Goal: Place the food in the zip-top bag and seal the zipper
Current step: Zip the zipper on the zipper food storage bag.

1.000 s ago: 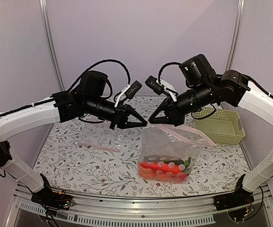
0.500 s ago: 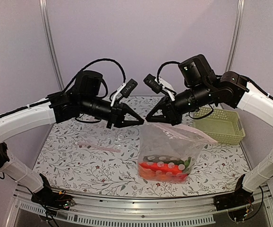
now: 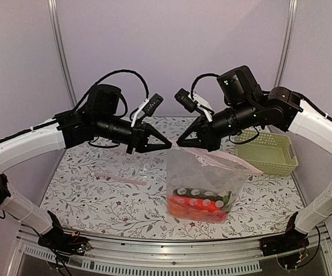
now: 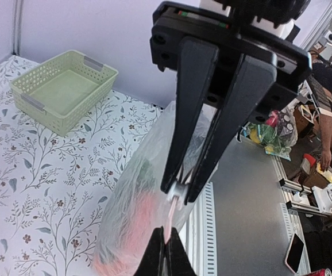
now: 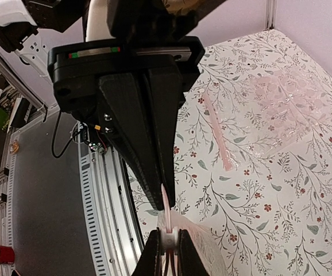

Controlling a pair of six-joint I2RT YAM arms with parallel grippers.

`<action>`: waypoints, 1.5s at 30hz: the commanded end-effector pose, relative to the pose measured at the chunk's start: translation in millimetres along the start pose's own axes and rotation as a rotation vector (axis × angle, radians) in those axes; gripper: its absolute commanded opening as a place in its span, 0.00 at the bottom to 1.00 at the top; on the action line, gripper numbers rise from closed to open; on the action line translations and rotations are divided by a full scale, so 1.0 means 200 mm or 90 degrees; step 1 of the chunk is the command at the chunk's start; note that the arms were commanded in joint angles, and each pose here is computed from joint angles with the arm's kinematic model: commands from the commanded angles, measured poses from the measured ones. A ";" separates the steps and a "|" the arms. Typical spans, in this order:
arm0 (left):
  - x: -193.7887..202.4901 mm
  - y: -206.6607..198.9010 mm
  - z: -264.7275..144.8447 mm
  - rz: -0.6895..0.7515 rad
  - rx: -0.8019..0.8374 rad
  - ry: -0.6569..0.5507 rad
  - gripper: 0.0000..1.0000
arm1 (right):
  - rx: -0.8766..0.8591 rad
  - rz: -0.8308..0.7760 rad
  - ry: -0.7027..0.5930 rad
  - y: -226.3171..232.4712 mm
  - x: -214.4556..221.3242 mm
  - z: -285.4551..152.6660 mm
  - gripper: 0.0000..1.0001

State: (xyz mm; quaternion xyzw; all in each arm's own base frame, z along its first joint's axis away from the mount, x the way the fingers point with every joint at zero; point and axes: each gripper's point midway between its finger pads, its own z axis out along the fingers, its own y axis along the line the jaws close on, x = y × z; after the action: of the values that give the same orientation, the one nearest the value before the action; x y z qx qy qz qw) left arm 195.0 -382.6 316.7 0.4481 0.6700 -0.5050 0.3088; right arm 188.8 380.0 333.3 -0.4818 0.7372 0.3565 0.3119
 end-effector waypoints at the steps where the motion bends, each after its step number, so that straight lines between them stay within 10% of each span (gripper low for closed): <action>1: -0.05 0.08 -0.13 0.000 -0.054 -0.025 0.00 | 0.023 0.035 0.074 -0.01 0.17 -0.08 0.00; 45: -0.03 0.38 -0.37 -0.073 -0.222 -0.061 0.00 | 0.033 0.042 0.082 -0.02 0.19 -0.09 0.00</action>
State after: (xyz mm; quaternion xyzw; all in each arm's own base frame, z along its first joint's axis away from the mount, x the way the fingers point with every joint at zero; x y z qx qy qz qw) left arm 230.4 -340.4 319.7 0.3907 0.7124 -0.4712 0.3432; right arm 197.3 377.4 331.6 -0.4735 0.7457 0.3385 0.3243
